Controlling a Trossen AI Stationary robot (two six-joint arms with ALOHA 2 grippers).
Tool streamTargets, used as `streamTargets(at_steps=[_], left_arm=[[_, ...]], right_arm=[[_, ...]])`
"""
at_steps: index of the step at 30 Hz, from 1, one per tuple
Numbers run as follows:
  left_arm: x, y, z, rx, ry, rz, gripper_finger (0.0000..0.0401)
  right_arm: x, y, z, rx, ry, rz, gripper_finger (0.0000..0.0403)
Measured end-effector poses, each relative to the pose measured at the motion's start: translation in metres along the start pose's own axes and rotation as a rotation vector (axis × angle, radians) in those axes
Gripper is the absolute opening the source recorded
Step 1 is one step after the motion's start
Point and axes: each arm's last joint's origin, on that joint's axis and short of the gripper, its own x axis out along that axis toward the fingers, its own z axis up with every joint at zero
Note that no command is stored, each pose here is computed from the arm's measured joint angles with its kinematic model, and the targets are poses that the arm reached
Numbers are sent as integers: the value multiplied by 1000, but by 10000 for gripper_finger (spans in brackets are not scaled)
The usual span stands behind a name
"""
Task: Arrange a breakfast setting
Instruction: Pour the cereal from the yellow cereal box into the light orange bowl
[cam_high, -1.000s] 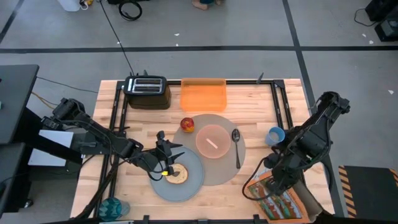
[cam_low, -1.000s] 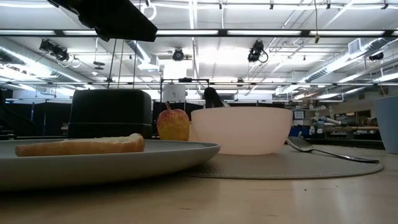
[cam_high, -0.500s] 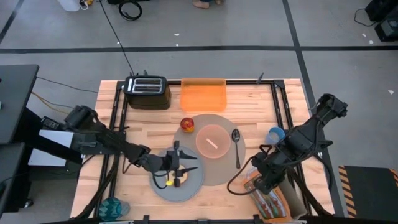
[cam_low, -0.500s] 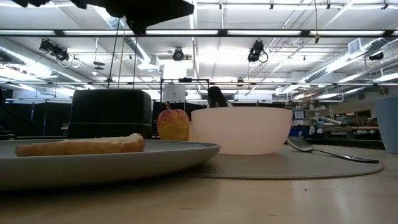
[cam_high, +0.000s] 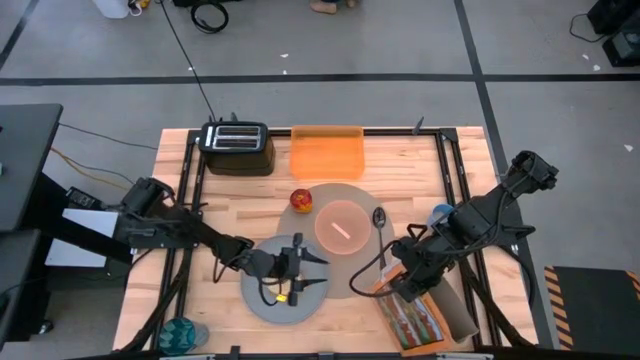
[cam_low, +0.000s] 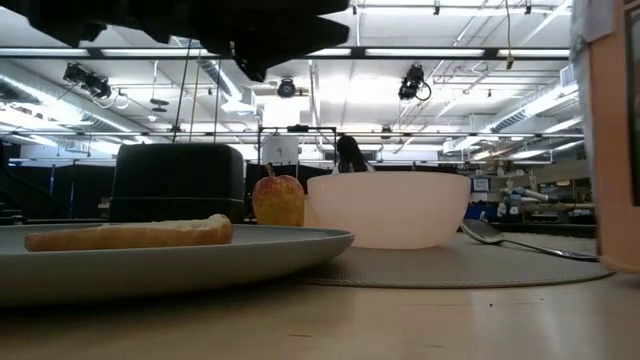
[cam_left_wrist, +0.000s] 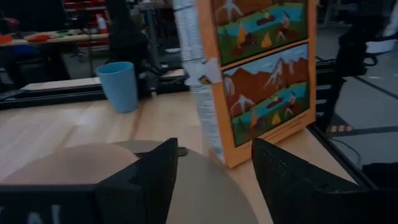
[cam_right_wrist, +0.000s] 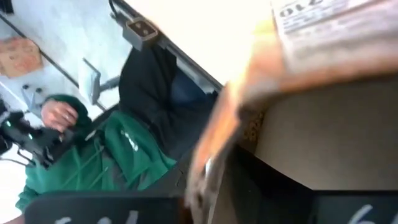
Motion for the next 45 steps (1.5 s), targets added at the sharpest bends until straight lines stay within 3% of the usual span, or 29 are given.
streamTargets(at_steps=[6,14,20,28,35,37,45], left_arm=[[13,-1,3,-3,-9,-54,231],[11,-8,3,78,-11,-77,231],[9,-12,2,128,0,-90,231],[10,-9,1,168,10,-81,231],[14,0,2,163,6,-51,231],[15,2,2,157,8,-46,231],[13,-2,1,155,15,-59,231]], right_arm=[[0,3,0,-4,-20,29,67],[0,5,2,-143,-59,51,67],[-2,5,12,-48,-36,42,66],[-9,-4,13,-45,-80,-109,55],[-52,18,4,-174,-186,-246,13],[-56,27,4,-236,-215,-220,8],[-17,43,9,-338,-160,-309,11]])
